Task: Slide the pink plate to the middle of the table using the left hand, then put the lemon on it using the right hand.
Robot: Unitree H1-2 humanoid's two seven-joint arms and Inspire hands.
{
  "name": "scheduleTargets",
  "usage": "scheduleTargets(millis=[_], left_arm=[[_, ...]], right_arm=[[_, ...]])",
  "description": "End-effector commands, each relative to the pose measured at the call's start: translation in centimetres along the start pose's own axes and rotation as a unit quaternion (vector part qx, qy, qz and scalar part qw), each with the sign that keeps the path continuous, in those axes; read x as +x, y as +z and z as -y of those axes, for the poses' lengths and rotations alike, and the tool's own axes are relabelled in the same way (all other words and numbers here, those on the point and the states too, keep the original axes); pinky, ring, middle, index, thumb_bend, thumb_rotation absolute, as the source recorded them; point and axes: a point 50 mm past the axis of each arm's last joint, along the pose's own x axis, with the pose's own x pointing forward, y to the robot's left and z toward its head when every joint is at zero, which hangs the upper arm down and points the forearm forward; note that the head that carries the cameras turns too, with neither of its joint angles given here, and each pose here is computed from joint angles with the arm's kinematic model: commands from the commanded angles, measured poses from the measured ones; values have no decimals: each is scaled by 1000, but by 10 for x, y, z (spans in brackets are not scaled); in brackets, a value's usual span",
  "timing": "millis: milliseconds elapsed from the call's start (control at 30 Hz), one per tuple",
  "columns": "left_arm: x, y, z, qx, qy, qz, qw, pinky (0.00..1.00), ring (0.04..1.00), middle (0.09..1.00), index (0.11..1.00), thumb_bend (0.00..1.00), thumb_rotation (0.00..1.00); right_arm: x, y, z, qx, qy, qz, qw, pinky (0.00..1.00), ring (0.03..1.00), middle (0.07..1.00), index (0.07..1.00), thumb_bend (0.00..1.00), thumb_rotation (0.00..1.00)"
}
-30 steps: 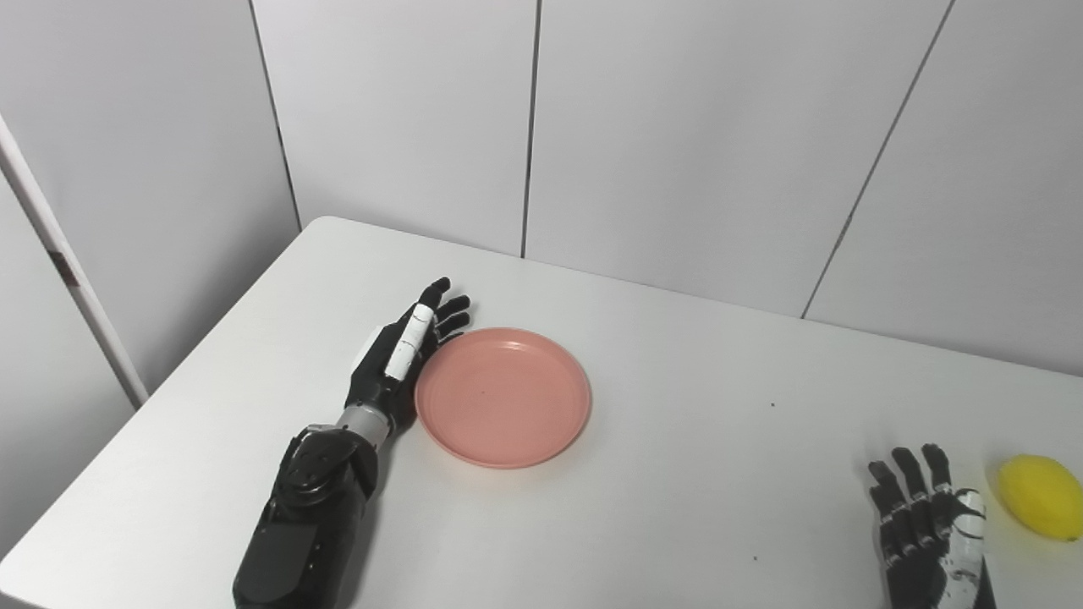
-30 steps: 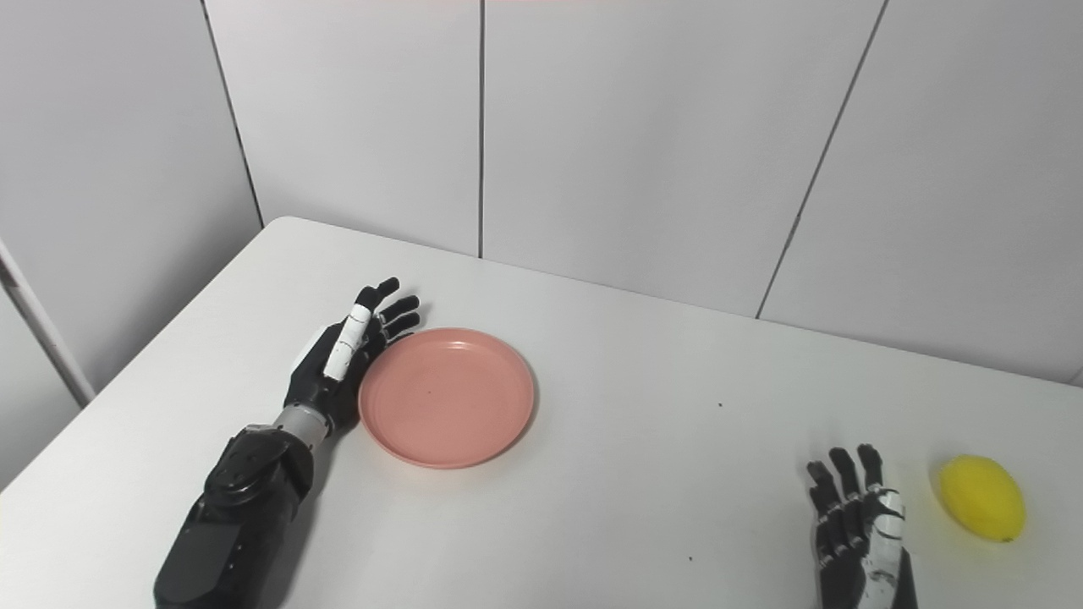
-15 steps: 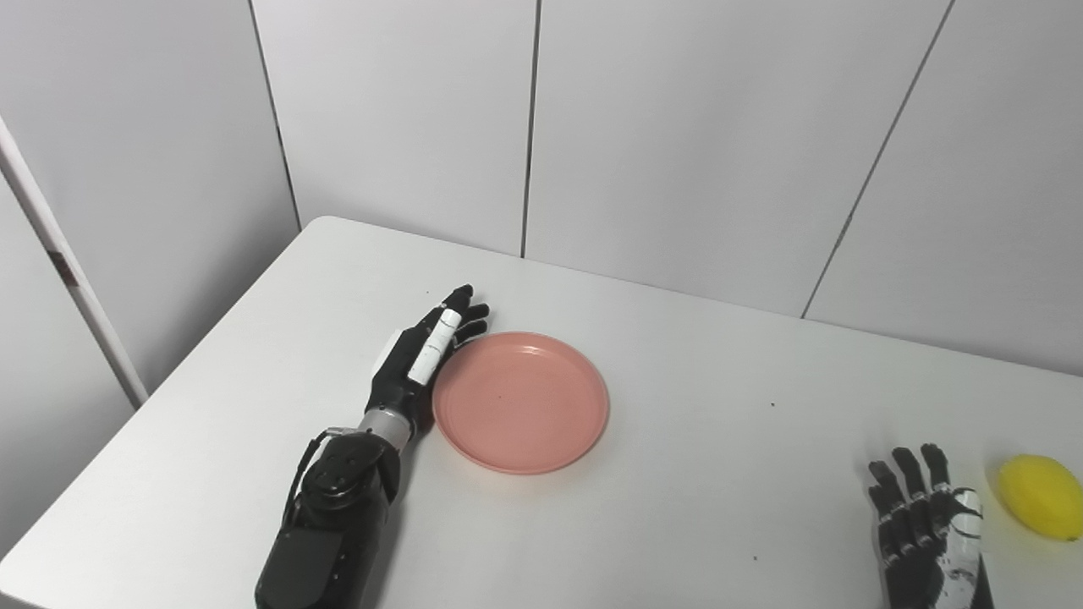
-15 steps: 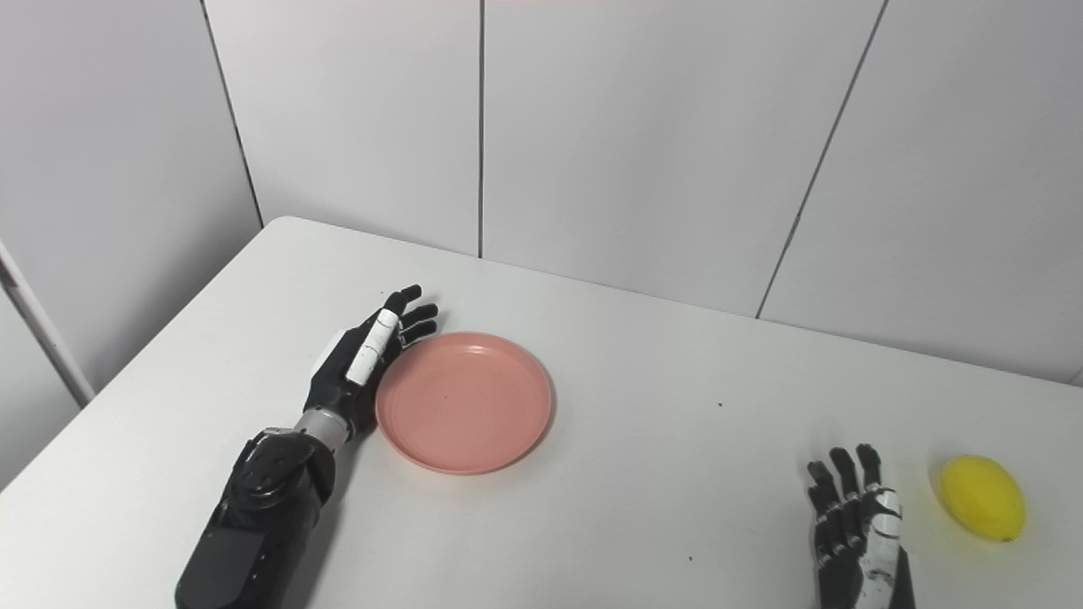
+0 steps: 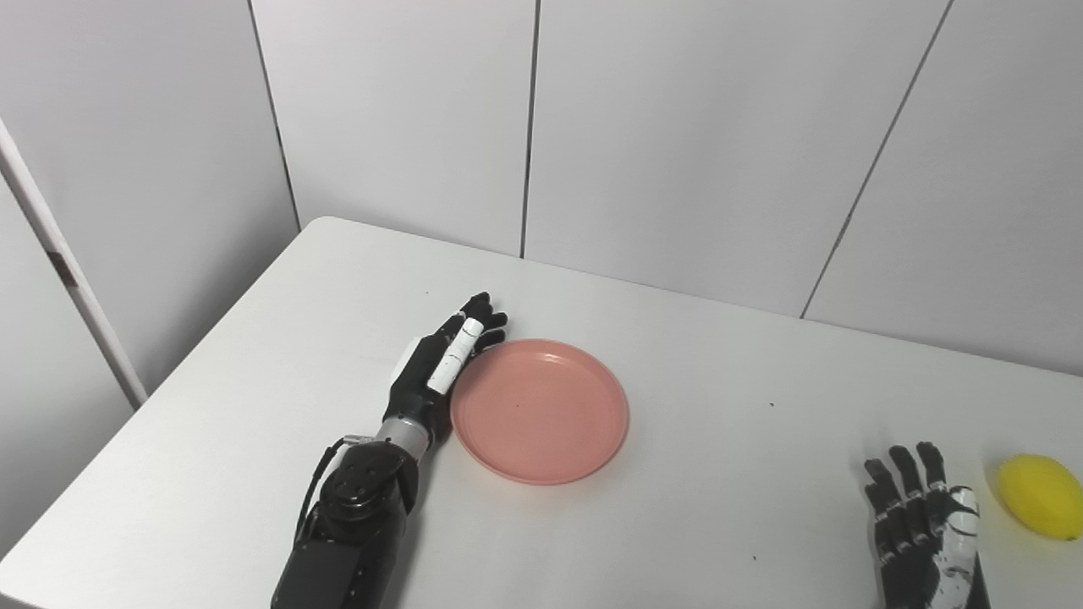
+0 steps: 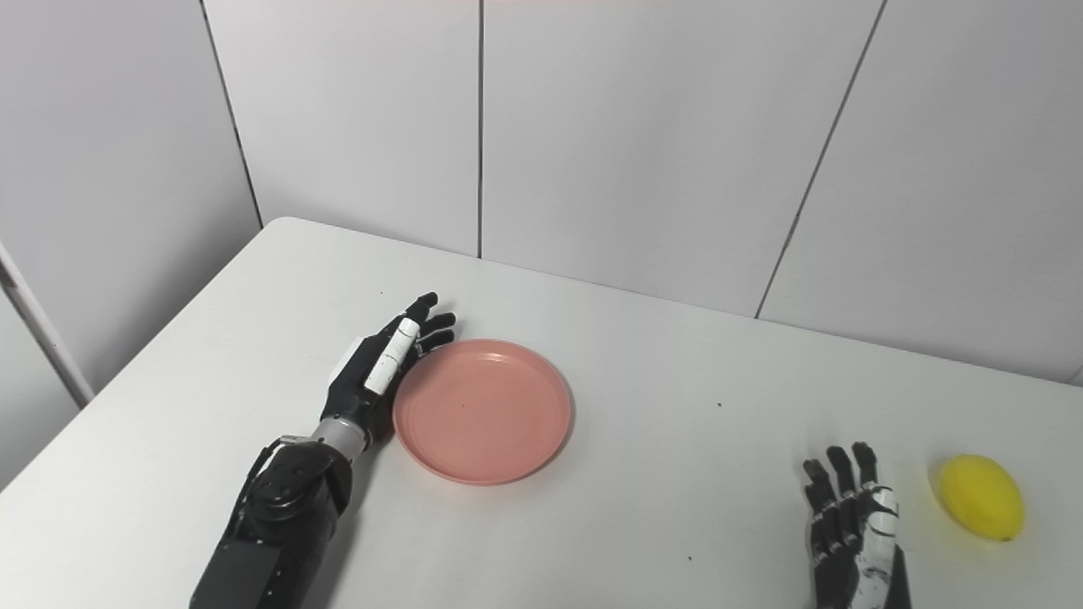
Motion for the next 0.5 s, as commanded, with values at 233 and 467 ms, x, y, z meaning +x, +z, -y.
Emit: scheduleTargets(millis=[233,467], left_arm=[[-5,-1,19,-16,-31,-9,999,890,866,844,883,874,798],[-6,-6,26,-15,-42,-10,999,863,864,850,891,864,808]], right_arm=[[-20,-33,-4,26,-21,-34,999,1000,920,949,979,646,963],[-20,-32,-4,26,-21,-33,999,1000,922,952,981,656,953]])
